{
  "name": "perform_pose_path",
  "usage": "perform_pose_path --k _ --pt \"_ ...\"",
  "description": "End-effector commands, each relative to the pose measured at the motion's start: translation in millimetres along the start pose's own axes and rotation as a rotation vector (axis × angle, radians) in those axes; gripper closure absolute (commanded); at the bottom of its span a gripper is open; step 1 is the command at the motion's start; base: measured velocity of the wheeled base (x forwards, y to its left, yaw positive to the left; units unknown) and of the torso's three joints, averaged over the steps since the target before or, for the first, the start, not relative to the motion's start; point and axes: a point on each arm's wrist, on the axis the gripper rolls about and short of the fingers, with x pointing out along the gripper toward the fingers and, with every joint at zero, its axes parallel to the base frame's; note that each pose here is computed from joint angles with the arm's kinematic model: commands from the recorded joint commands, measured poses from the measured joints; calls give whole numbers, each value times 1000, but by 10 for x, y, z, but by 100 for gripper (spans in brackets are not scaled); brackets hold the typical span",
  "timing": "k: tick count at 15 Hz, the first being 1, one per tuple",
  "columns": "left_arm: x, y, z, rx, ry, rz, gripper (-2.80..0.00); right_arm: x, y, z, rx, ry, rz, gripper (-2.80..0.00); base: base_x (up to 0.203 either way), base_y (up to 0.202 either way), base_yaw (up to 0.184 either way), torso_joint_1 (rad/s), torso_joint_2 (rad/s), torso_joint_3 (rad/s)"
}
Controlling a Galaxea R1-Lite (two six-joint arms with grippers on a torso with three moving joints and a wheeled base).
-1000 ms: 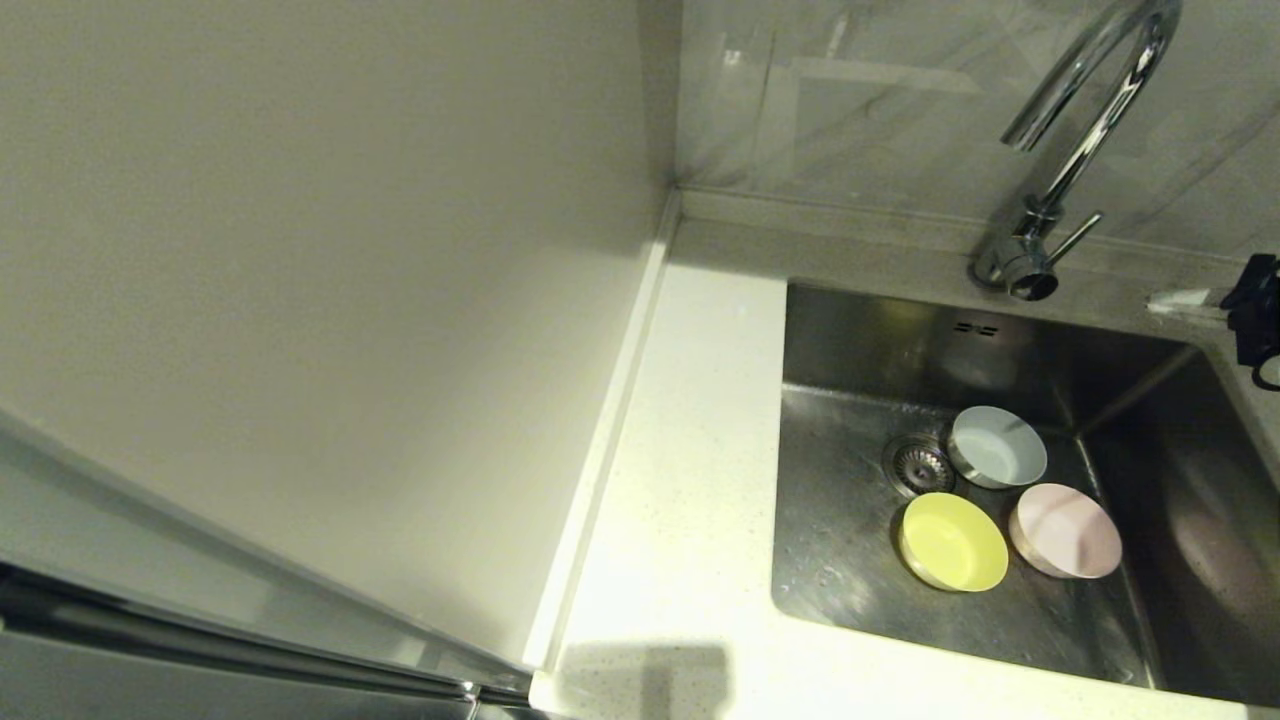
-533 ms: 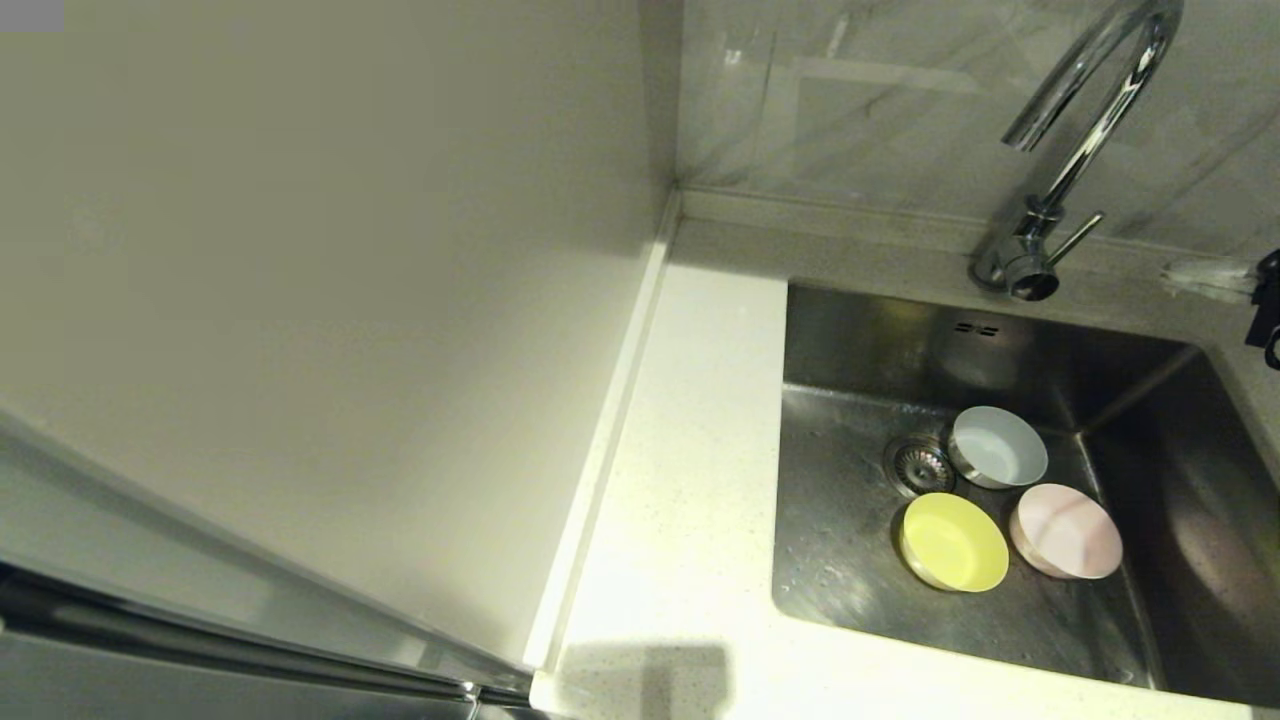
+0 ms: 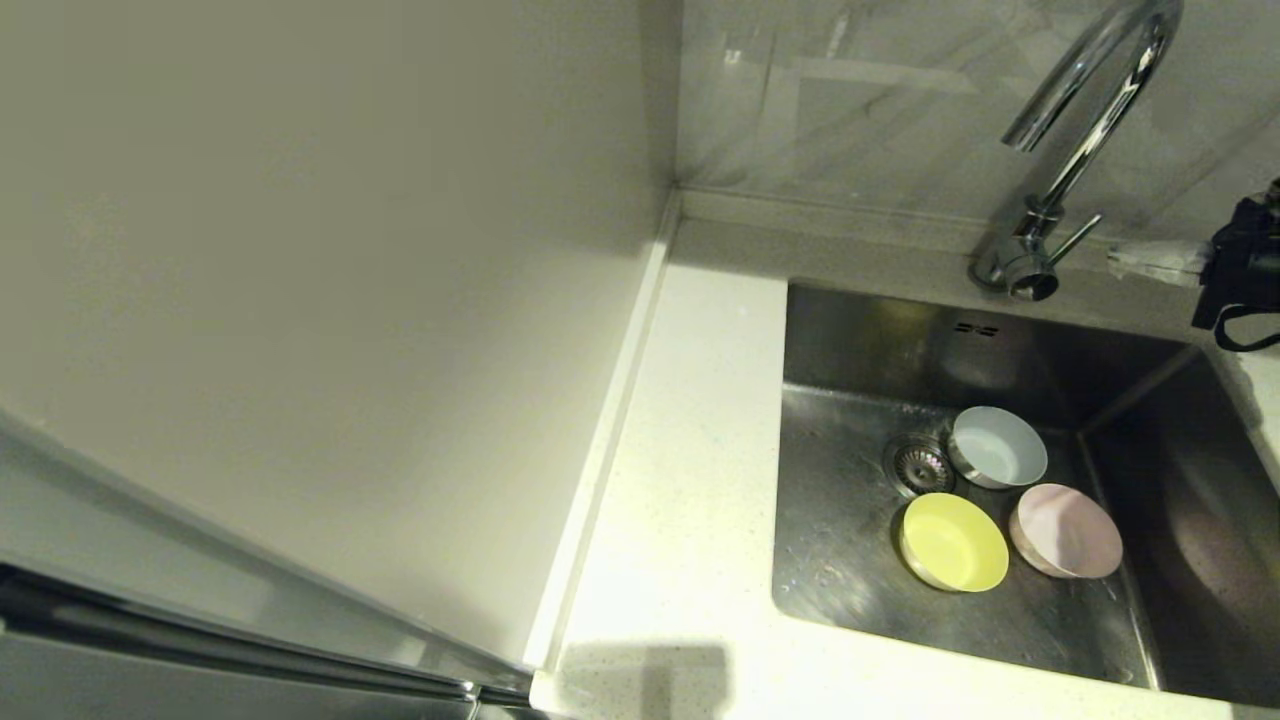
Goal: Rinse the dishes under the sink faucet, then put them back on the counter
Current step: Turn on the faucet
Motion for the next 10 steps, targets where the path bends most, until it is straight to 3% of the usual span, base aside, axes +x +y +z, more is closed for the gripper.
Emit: perform_pose_path --k 1,6,10 --pt "2 0 -8 -1 3 0 0 83 44 -31 2 22 14 0 0 0 0 0 0 0" --pt "2 0 -8 -1 3 0 0 154 -43 11 -8 11 25 0 0 0 0 0 0 0" --pt "2 0 -8 -1 3 0 0 164 19 142 -72 -143 28 0 0 0 0 0 0 0"
